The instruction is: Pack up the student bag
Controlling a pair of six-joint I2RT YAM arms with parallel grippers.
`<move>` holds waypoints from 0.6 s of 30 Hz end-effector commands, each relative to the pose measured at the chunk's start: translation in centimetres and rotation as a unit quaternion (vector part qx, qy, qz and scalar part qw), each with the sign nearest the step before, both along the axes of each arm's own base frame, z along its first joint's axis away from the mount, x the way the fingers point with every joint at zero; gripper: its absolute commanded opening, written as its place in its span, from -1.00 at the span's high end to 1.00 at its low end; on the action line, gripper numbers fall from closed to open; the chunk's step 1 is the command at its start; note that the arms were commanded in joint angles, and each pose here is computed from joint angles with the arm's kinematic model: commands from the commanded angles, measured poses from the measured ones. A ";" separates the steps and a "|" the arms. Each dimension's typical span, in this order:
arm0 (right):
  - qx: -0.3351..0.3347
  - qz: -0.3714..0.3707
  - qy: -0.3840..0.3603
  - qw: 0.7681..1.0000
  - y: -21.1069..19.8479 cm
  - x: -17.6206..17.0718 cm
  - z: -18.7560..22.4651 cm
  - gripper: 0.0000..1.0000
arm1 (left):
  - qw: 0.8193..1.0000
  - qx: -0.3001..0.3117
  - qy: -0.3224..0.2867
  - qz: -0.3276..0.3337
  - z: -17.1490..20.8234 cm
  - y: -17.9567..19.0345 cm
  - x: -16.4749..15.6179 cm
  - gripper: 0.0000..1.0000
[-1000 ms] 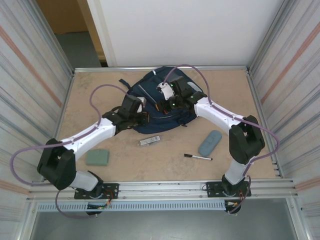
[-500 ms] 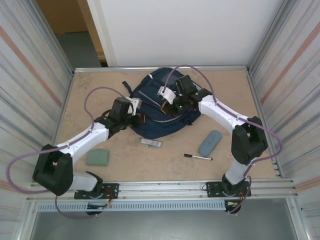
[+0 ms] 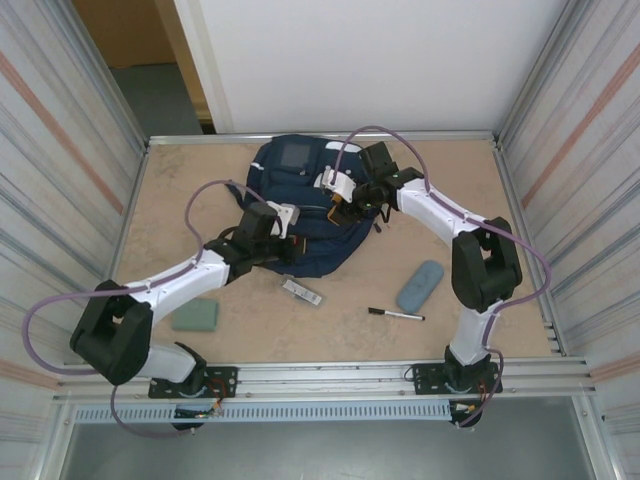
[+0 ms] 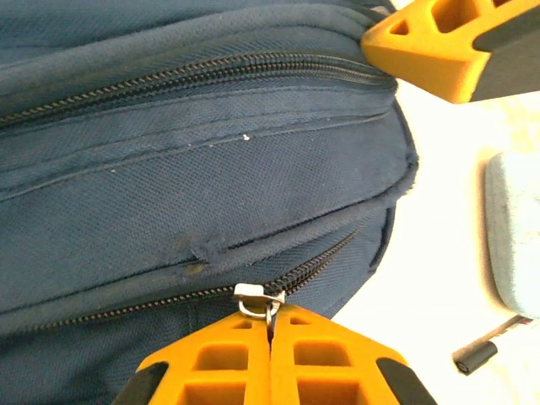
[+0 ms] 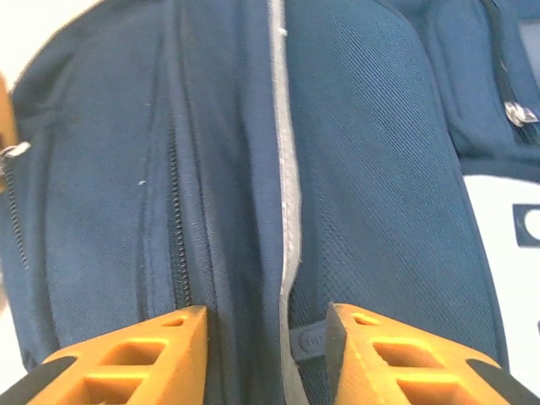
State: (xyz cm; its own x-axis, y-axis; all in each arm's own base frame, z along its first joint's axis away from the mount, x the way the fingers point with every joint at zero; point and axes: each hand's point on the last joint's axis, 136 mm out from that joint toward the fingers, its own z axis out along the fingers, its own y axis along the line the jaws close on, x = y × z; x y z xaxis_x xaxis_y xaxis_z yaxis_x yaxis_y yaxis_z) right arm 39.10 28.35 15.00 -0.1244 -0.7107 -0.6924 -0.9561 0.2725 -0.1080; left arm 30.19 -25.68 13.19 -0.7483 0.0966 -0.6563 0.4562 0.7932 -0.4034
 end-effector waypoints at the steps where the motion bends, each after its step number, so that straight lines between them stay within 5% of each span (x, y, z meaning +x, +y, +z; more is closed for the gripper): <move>1: -0.017 -0.041 -0.023 0.999 -1.4 0.9 -0.4 0.08 | 0.998 -0.052 0.010 -0.033 1.3 -2.3 -0.8 1.00; 7: 0.034 0.049 -0.017 0.998 -1.0 -5.5 0.8 -0.03 | 0.997 -0.057 0.018 -0.054 1.4 -3.3 -0.8 1.00; 18: 0.031 0.093 -0.096 0.991 2.2 -6.4 -0.5 -0.05 | 0.996 -0.067 0.017 -0.063 2.1 -3.8 -0.7 1.00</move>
